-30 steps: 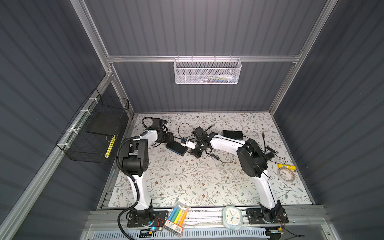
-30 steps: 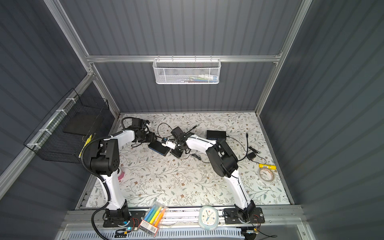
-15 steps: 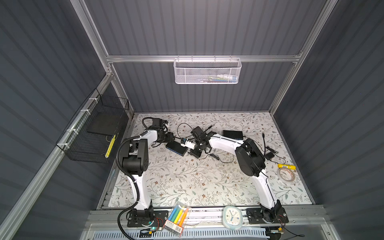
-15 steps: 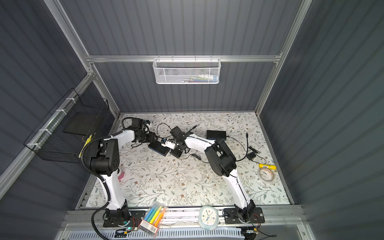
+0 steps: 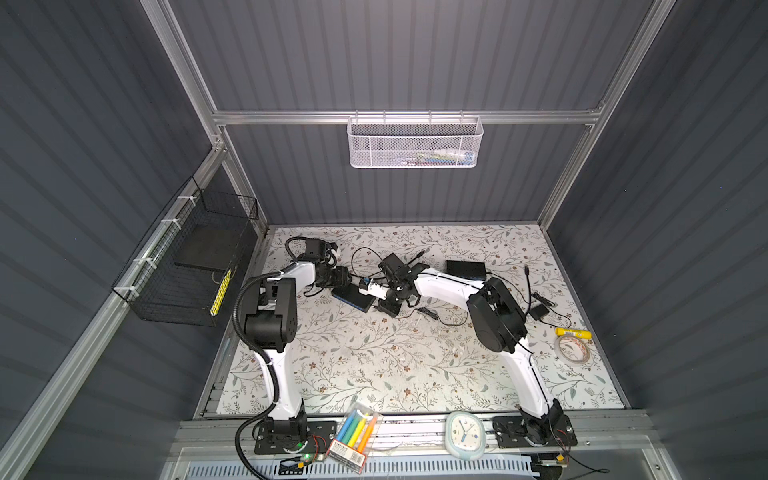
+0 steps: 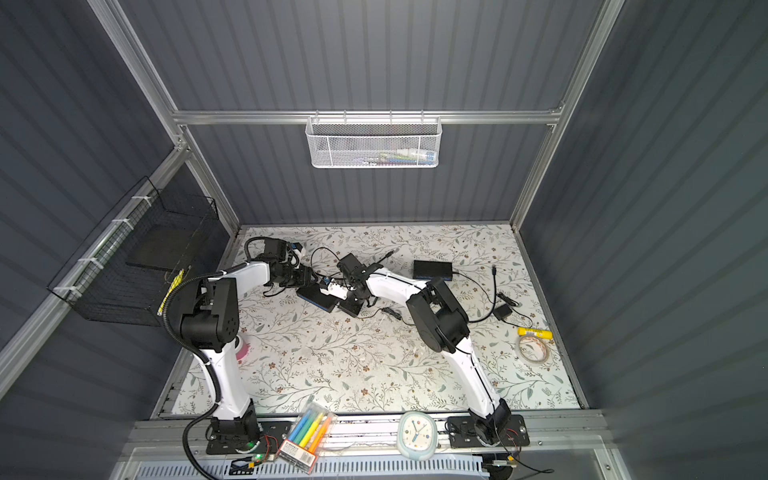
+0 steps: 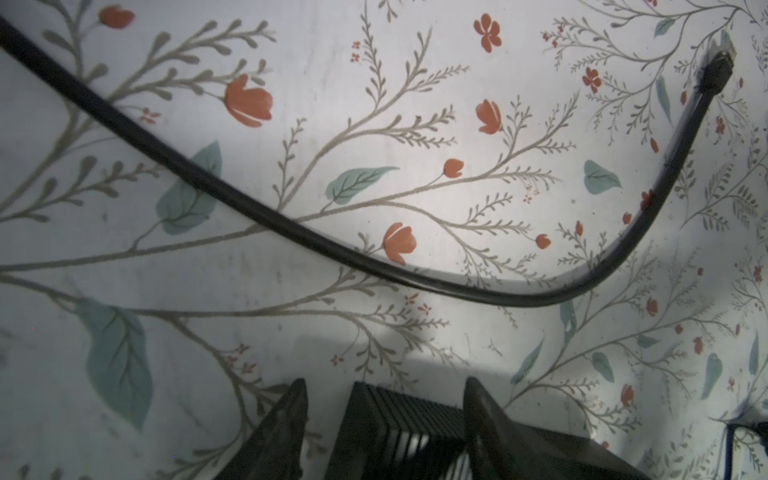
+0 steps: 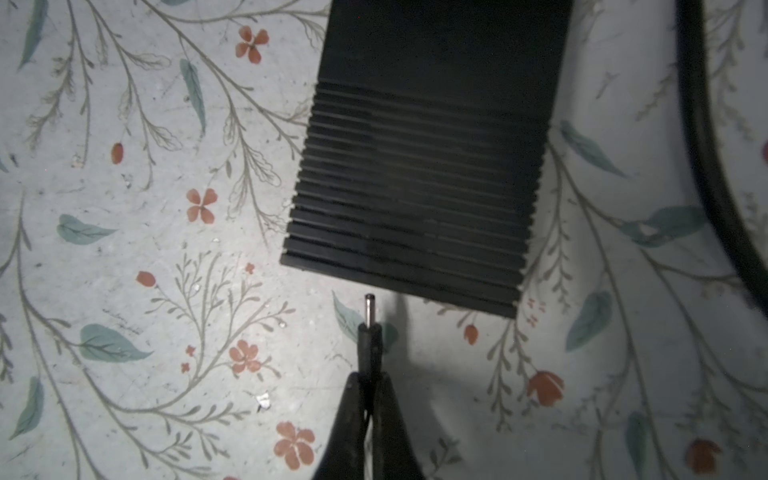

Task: Insert the plug into the switch port

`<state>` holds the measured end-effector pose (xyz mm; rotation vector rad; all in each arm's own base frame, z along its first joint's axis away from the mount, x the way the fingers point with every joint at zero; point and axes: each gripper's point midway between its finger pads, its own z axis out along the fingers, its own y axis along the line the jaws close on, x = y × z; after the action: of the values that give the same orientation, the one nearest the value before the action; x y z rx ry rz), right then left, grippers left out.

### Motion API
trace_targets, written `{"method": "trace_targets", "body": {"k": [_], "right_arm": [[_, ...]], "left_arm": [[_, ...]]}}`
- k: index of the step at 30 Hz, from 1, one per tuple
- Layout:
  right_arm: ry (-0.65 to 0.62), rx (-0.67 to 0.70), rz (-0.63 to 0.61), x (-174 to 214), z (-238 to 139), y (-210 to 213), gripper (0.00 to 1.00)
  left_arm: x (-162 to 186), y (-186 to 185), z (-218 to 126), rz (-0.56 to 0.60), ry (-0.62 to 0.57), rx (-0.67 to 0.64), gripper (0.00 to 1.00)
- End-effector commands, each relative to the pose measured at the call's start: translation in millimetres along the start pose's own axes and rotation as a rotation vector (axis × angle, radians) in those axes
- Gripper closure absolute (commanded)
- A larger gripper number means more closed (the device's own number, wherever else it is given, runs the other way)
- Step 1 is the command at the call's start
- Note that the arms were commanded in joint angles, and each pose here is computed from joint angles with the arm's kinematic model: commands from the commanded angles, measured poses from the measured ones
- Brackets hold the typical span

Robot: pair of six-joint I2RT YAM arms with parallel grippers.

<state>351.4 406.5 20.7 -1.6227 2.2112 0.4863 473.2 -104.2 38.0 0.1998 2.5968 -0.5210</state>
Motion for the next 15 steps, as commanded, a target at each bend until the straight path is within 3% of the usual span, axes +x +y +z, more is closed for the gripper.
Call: {"method": "trace_targets", "body": {"k": [1,15], "right_arm": [[0.018,-0.011,-0.01,0.1,4.8,3.0,1.0],[0.038,0.03,0.017,-3.1,6.3,-6.6,1.0]], "left_arm": [[0.9,-7.9,-9.0,0.0,-0.007,0.04,0.4],[5.6,-12.3,-10.3,0.003,-0.008,0.068,0.41]]}}
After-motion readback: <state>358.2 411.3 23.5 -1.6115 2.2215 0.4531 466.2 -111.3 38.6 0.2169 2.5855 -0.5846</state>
